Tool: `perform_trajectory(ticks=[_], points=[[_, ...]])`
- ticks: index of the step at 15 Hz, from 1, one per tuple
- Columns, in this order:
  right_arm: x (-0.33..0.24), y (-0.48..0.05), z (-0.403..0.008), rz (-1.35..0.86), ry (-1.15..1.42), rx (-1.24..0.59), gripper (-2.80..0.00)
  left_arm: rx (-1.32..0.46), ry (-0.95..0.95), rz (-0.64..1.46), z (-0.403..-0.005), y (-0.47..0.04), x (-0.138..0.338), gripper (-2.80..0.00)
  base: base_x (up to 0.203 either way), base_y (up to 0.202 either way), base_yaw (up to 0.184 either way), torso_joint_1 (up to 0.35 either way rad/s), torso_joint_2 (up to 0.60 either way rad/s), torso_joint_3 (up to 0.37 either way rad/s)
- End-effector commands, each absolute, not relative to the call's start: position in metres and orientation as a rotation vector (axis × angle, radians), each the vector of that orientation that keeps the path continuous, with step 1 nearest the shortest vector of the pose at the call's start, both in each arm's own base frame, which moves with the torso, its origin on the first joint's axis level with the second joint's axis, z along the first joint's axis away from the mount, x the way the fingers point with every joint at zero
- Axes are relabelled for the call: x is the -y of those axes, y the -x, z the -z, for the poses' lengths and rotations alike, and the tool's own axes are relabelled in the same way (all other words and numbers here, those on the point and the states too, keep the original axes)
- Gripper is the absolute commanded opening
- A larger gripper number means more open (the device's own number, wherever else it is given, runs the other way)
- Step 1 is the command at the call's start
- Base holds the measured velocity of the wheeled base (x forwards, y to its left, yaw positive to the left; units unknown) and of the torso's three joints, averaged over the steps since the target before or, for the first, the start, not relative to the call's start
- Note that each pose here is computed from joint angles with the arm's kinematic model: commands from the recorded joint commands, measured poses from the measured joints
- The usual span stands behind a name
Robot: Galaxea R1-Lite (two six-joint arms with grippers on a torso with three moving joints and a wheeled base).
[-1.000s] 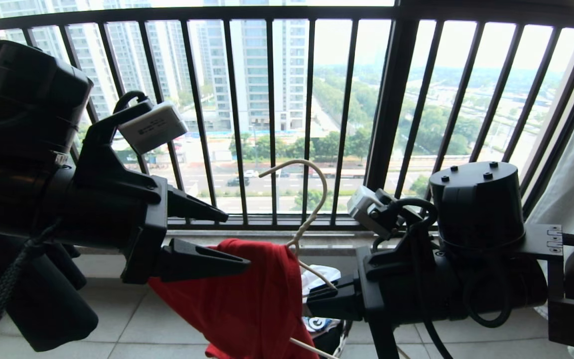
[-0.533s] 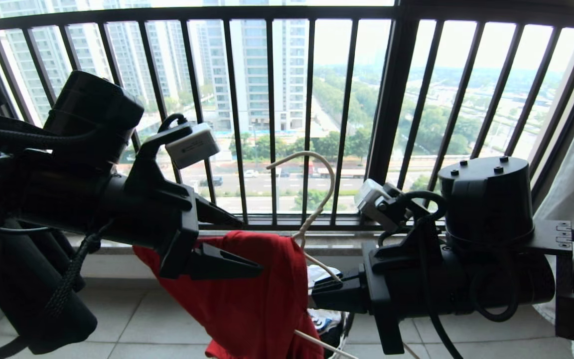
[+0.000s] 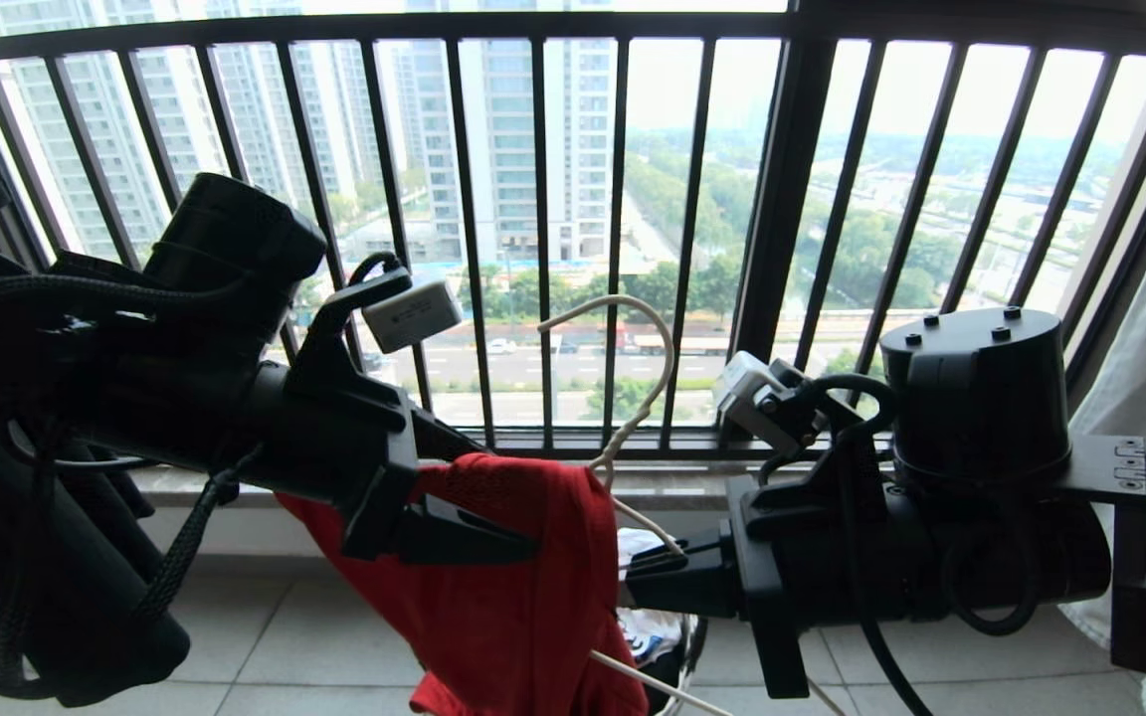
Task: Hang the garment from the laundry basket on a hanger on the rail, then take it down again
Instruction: Hang the clothes on the clothes rack
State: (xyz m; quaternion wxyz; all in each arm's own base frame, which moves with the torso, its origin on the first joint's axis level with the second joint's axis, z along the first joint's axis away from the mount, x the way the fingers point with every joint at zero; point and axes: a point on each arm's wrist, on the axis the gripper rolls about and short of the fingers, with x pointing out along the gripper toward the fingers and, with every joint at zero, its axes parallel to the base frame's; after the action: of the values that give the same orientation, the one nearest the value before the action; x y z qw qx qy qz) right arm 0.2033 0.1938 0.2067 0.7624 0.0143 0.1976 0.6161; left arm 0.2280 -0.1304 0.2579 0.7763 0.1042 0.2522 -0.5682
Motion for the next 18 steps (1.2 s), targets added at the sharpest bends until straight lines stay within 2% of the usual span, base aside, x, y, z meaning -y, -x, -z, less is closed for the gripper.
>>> perform_trajectory(ticks=[1, 9, 10, 18], points=[[-0.193, -0.203, -0.208, -1.343, -0.033, -0.425, -2.80, -0.551, -0.225, 1.235, -0.257, -0.228, 0.131, 0.00, 0.000, 0.000, 0.000, 0.000, 0.00, 0.000], [-0.190, -0.206, -0.211, -1.328, -0.037, -0.412, -2.80, -0.545, -0.254, 1.252, -0.253, -0.229, 0.132, 0.00, 0.000, 0.000, 0.000, 0.000, 0.00, 0.000], [-0.189, -0.207, -0.211, -1.321, -0.038, -0.410, -2.80, -0.543, -0.256, 1.252, -0.253, -0.229, 0.132, -2.80, 0.000, 0.000, 0.000, 0.000, 0.00, 0.000], [-0.187, -0.220, -0.214, -1.294, -0.039, -0.391, -2.80, -0.527, -0.257, 1.254, -0.256, -0.223, 0.129, -2.80, 0.000, 0.000, 0.000, 0.000, 0.00, 0.000]])
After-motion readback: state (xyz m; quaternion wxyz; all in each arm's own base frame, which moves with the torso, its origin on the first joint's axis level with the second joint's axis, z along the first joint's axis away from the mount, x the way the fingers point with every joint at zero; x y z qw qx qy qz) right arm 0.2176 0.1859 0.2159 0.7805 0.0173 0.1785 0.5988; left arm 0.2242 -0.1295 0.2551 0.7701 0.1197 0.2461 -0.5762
